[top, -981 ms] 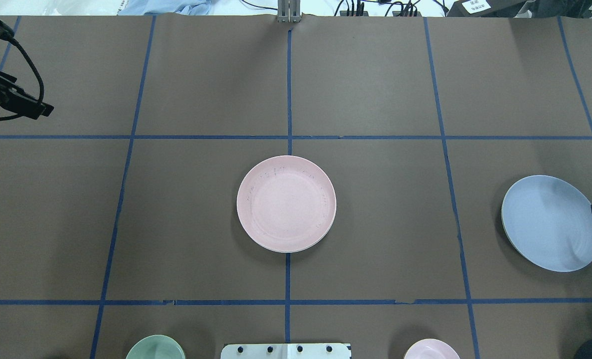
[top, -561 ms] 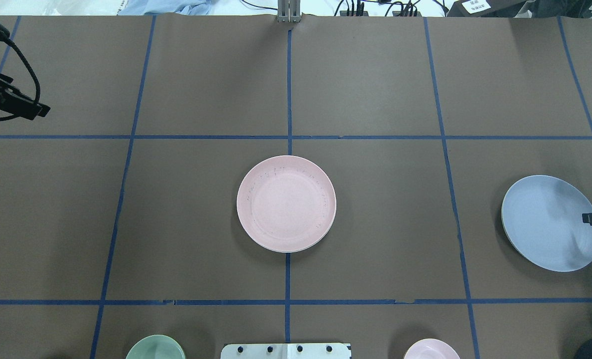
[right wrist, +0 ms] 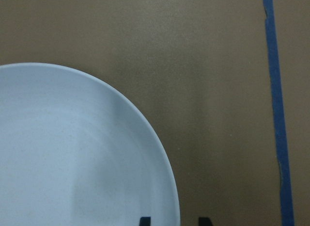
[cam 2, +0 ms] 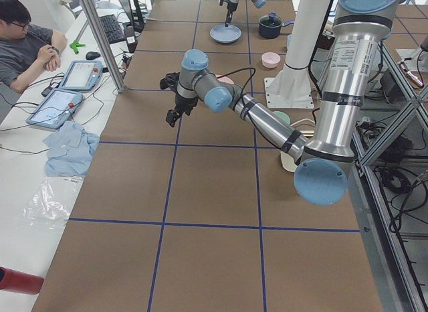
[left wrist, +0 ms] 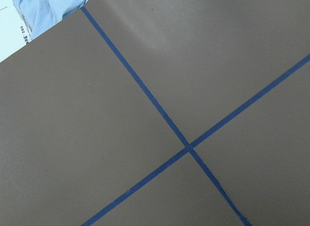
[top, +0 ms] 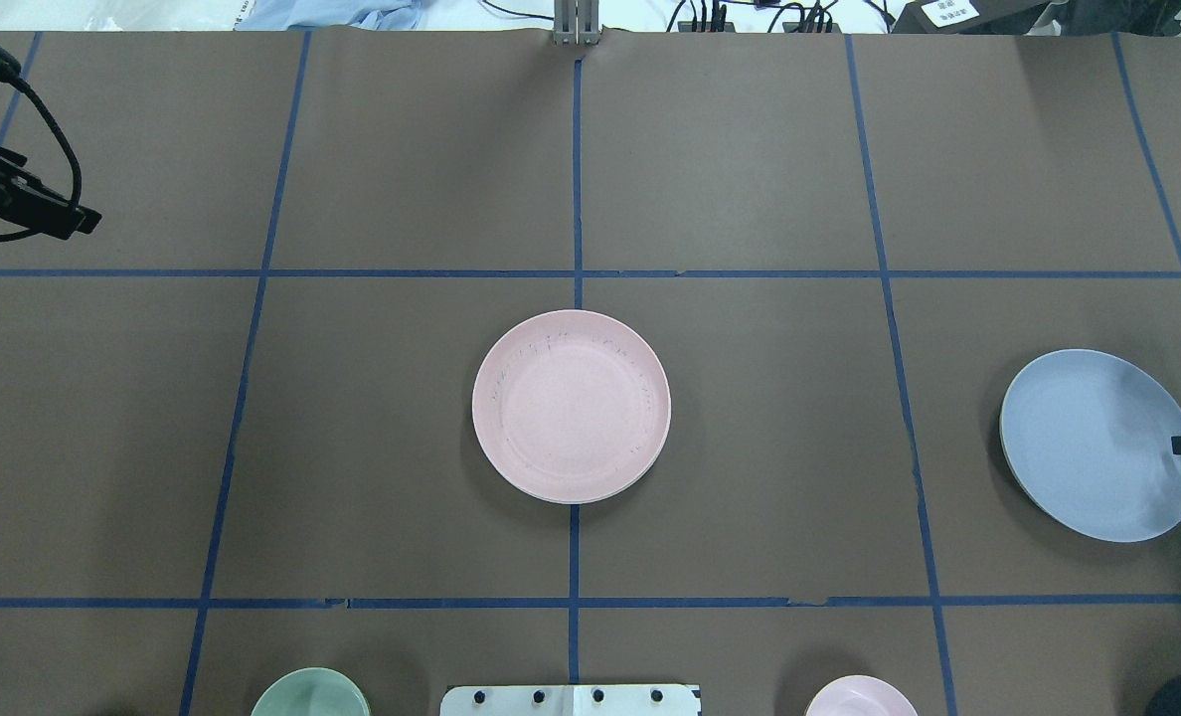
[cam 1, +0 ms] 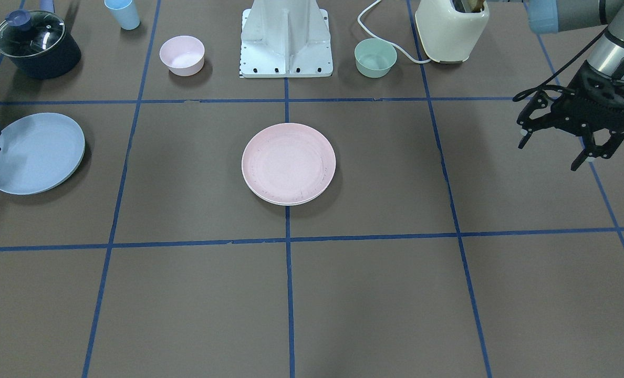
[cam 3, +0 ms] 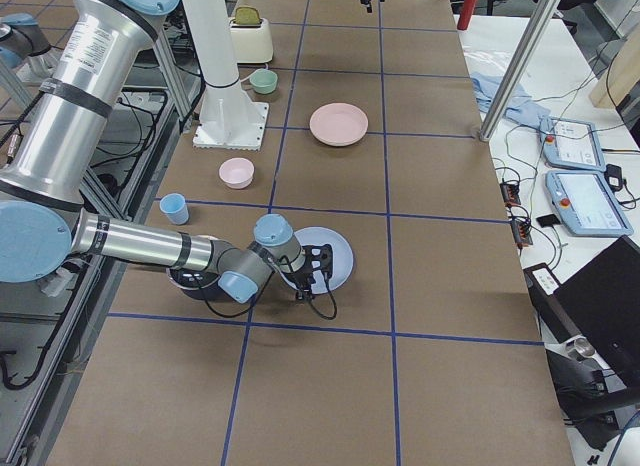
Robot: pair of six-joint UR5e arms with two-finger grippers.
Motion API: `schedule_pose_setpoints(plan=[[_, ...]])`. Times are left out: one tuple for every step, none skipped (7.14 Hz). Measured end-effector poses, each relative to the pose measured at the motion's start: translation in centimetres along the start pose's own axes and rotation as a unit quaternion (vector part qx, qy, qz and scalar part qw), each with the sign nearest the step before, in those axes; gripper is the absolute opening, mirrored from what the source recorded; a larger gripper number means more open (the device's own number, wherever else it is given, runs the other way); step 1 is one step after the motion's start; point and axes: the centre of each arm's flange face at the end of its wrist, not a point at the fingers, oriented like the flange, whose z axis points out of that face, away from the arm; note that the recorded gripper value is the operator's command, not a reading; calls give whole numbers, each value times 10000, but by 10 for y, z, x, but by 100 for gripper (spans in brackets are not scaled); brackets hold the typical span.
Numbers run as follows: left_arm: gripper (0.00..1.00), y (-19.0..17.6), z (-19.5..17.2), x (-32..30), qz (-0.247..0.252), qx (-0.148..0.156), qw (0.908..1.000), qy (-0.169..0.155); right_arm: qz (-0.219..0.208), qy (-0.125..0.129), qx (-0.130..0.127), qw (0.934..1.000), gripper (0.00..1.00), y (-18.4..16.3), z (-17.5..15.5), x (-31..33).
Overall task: Stack three plates with pink and blue
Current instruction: 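Reach the right gripper to the light blue plate rim and grasp it, then lift and carry the blue plate with the right gripper over the pink plate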
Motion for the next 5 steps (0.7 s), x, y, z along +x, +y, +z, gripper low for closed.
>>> schedule_pose_setpoints(plan=[[100,0,0,0,-1,0,10000,1,-3,-1,2,10000,0,0,1,0],[100,0,0,0,0,1,10000,2,12,-35,31,10000,0,-4,1,-4],[100,0,0,0,1,3,10000,4,49,-113,91,9999,0,-10,-1,-13],[100,0,0,0,2,4,10000,8,74,-256,191,9995,0,-21,-6,-29],[100,0,0,0,0,3,10000,9,89,-448,305,9985,0,-34,-13,-51]])
